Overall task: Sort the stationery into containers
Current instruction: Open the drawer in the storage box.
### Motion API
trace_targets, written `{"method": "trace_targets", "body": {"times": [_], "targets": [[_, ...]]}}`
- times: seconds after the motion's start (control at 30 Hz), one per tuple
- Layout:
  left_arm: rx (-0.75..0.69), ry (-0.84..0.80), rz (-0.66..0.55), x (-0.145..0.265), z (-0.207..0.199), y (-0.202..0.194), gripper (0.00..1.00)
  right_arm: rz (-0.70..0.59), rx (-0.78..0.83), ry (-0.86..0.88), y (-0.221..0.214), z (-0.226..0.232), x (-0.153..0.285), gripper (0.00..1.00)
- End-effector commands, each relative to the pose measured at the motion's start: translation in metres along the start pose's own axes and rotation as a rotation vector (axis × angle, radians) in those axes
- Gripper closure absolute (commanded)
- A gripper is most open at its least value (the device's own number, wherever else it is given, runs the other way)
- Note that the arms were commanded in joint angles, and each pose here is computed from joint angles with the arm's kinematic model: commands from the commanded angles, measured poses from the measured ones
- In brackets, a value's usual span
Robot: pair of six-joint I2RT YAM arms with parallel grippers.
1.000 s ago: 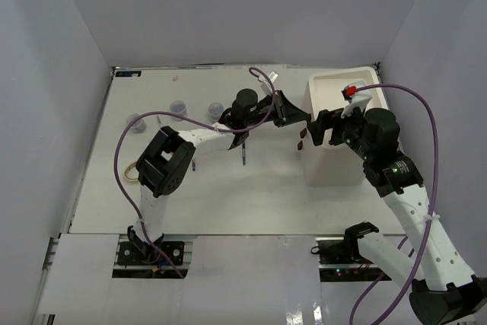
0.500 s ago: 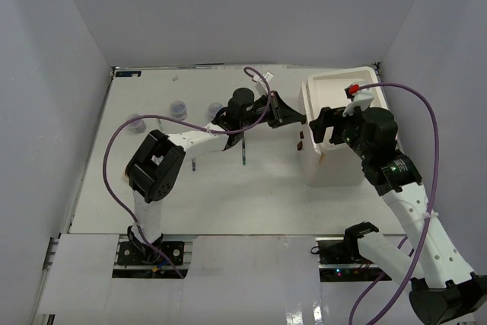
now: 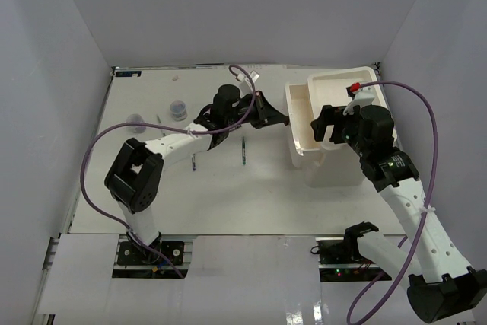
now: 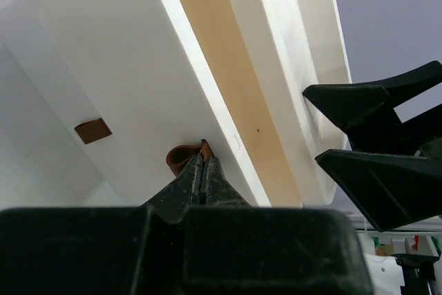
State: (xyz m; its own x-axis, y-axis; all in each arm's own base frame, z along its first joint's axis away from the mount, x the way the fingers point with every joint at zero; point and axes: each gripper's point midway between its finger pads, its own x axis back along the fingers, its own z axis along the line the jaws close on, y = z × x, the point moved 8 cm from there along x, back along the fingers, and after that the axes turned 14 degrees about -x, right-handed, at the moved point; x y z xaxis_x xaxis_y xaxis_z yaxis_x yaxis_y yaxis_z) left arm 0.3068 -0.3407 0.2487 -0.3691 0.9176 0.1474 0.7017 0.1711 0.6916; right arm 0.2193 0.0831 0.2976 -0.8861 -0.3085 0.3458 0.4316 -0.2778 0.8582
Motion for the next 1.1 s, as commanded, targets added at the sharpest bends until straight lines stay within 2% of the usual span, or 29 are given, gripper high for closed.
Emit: {"method": "trace_targets", "body": {"times": [0.0, 0.43, 0.47, 0.5, 0.6, 0.7, 0.83, 1.03, 1.07], "targets": [[-0.038, -0.006, -0.011, 0.024, -0.013, 0.01, 1.0, 0.011, -0.025, -0.036, -0.005, -0.006, -0.001, 0.09], [-0.026, 0.063, -0.012, 0.051, 0.0, 0.011, 1.0, 0.019, -0.024, -0.044, -0.006, -0.008, -0.003, 0.09], [-0.027, 0.064, -0.01, 0.051, 0.0, 0.011, 0.98, 0.017, -0.022, -0.04, -0.006, -0.007, -0.003, 0.09], [-0.033, 0.063, -0.009, 0.051, -0.001, 0.012, 0.81, 0.019, -0.02, -0.036, -0.006, -0.007, -0.003, 0.09], [-0.038, 0.08, -0.004, 0.051, 0.0, 0.015, 0.53, 0.015, -0.012, -0.03, -0.003, -0.006, -0.001, 0.09], [-0.058, 0.106, -0.012, 0.056, 0.0, 0.022, 0.37, 0.006, 0.005, -0.028, 0.002, -0.004, 0.003, 0.09], [-0.097, 0.192, -0.009, 0.071, 0.005, 0.031, 0.23, -0.027, 0.029, -0.017, 0.01, -0.002, 0.011, 0.1], [-0.186, 0.498, 0.005, 0.121, 0.02, 0.036, 0.02, -0.071, 0.057, 0.02, 0.018, 0.002, 0.024, 0.1], [-0.226, 0.554, 0.01, 0.13, 0.025, 0.038, 0.02, -0.075, 0.057, 0.018, 0.018, 0.002, 0.025, 0.1]]}}
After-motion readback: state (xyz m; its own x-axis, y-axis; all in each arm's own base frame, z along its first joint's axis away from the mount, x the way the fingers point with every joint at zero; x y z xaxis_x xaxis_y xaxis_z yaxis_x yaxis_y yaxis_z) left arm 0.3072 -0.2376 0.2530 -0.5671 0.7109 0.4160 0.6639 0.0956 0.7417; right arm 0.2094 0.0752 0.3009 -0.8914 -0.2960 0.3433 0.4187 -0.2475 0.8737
